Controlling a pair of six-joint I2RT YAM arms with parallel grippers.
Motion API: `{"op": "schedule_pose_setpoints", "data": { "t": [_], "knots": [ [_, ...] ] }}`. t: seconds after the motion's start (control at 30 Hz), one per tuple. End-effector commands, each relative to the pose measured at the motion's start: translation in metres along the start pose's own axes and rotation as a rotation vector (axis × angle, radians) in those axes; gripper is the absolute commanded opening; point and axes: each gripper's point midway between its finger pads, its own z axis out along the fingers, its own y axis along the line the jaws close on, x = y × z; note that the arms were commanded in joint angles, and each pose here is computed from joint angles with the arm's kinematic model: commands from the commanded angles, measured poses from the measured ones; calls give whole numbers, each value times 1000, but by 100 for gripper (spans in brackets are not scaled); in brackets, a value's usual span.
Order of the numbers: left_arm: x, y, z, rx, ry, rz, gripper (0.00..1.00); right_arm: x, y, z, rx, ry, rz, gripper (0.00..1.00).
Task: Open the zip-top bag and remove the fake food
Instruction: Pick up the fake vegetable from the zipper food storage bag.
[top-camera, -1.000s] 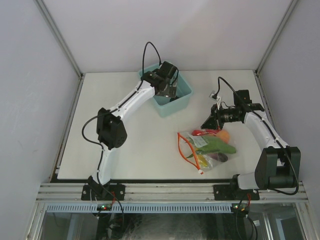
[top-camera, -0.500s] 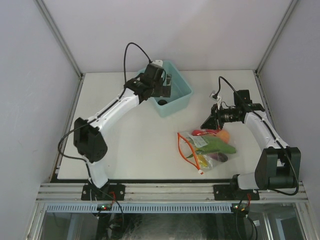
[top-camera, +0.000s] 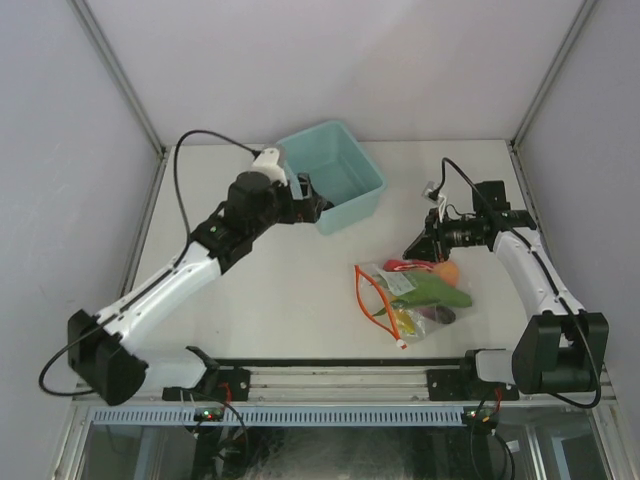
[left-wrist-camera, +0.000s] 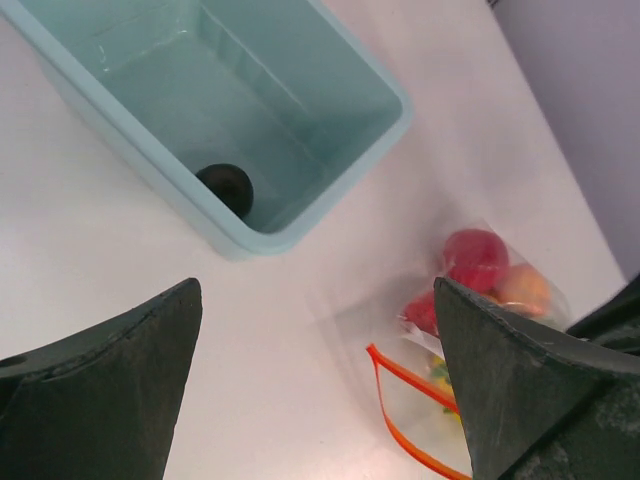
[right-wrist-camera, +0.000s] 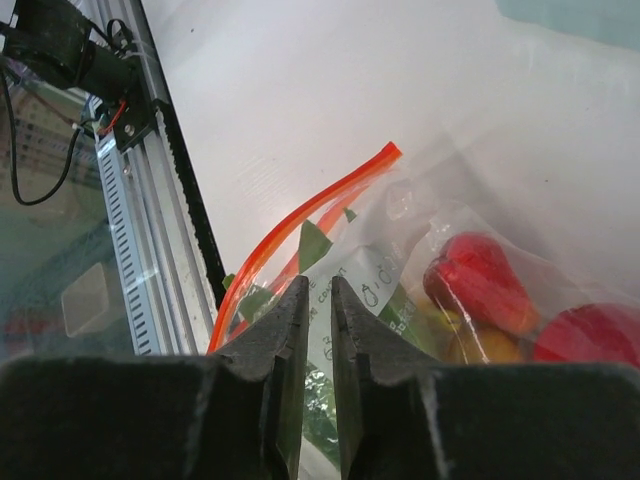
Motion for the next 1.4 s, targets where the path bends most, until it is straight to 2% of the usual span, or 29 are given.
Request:
{"op": "schedule_pose_setpoints", "data": {
  "t": [0.0,0.23,0.47,0.73,0.83,1.1,1.37],
  "knots": [
    [-27,-15,-37,130,-181,-103,100,-11,17,-9,-38,-13,-83,15],
    [-1,-10,-72,215,-239,-221,100,-7,37,-19,-72,15,-224,20],
    [32,-6,-85,296,-246,-377,98,-3,57,-25,-109,1,-401,22],
    [69,-9,-82,366,-164,-494,94,15,81,-29,-213,9,-557,24],
    [84,-12,-79,389,-126,-528,92,19,84,-29,-229,8,-586,29],
    [124,-30,-75,401,-45,-518,90,32,82,-28,-259,65,-658,34],
    [164,-51,-73,423,70,-456,86,60,74,-28,-264,201,-722,35]
  ]
}}
